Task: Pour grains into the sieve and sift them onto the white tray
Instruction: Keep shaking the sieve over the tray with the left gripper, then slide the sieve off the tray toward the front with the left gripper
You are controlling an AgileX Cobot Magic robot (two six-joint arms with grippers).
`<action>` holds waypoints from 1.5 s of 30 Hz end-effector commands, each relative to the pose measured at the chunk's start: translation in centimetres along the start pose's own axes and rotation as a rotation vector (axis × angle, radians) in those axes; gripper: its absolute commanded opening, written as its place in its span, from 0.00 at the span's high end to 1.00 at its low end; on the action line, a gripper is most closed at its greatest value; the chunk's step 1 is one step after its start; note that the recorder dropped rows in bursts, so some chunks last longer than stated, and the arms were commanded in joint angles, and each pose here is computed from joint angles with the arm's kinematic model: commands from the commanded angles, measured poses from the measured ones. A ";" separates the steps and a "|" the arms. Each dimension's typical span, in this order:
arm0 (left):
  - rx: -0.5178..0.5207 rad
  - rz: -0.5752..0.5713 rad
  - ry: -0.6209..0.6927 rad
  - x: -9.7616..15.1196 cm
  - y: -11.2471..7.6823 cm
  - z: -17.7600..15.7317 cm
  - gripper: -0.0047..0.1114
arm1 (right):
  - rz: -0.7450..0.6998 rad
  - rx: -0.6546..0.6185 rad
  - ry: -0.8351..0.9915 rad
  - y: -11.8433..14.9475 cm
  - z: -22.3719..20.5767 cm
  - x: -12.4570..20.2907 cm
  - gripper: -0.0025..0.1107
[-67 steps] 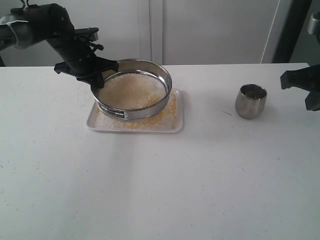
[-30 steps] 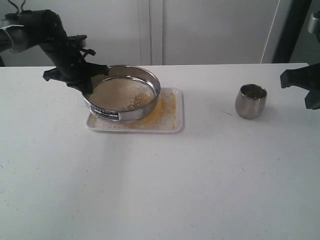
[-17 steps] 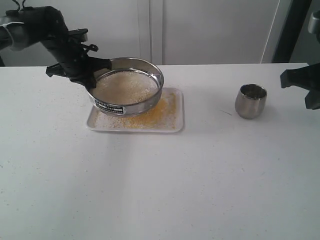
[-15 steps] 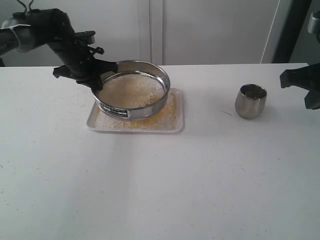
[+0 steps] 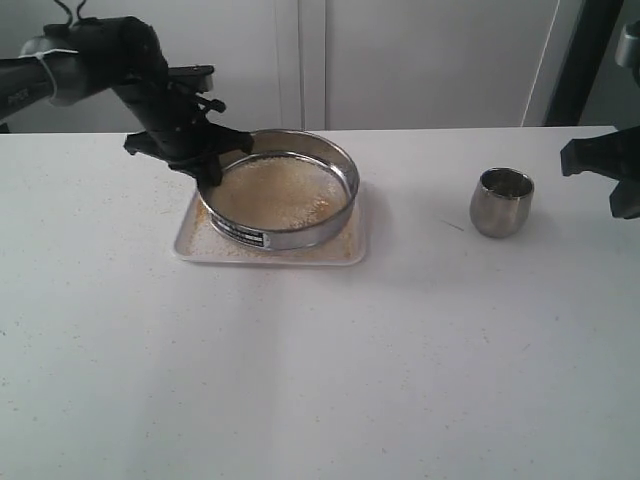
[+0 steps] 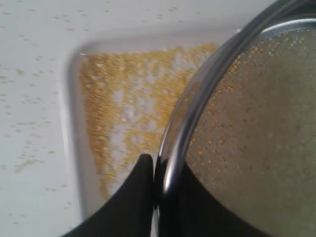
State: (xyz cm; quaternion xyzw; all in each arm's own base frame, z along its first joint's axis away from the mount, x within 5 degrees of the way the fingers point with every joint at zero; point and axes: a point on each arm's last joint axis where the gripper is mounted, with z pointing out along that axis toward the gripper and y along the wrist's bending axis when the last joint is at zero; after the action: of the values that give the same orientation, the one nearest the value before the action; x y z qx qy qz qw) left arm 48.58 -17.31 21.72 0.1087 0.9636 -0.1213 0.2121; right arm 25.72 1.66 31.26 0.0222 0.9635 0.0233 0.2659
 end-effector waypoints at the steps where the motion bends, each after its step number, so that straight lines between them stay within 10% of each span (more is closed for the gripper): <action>1: 0.003 -0.058 0.000 -0.3 0.4 -1.8 0.96 | 0.002 0.000 -0.010 0.0 -0.2 0.1 0.98; 22: 0.070 0.047 0.097 0.9 -2.9 -4.3 0.96 | 0.000 0.000 -0.008 0.0 -0.2 0.1 0.98; 45: 0.110 0.078 0.019 11.6 -3.1 -5.8 0.96 | 0.000 0.000 -0.008 0.0 -0.2 0.1 0.98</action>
State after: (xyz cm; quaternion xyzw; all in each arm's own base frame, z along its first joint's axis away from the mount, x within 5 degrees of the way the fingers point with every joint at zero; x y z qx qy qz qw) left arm 36.46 -16.04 21.81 0.1633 0.9585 -0.1441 0.1841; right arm 25.72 1.66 31.26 0.0222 0.9635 0.0233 0.2659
